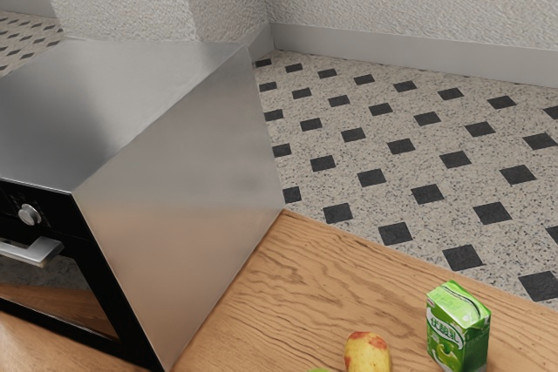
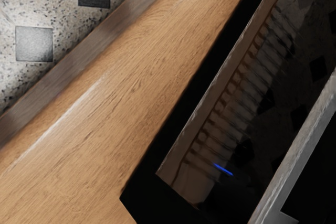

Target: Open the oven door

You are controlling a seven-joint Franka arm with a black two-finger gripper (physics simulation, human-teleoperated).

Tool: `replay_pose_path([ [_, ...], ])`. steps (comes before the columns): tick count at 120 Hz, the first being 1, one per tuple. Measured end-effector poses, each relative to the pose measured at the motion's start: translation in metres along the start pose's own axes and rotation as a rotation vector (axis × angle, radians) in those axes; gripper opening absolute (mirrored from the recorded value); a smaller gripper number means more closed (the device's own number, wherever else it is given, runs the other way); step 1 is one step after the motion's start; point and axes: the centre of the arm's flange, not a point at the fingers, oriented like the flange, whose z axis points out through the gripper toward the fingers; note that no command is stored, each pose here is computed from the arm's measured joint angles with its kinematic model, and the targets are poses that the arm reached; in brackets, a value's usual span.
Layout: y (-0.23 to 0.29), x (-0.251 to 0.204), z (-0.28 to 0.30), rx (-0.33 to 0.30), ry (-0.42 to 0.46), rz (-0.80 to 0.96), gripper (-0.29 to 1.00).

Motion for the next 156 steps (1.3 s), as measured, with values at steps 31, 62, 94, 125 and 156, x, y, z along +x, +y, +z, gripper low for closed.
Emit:
replay_pose_path([
  [31,0.015,0.011,0.033,-0.092,-0.012,0.155,0.7],
  [62,0.028,0.033,0.042,-0.159,-0.033,0.325,0.7],
  [94,0.031,0.039,0.054,-0.138,-0.001,0.475,0.7],
  [125,0.037,0.057,0.055,-0.131,0.066,0.483,0.7],
  [156,0.047,0.078,0.057,-0.11,0.105,0.473,0.7],
])
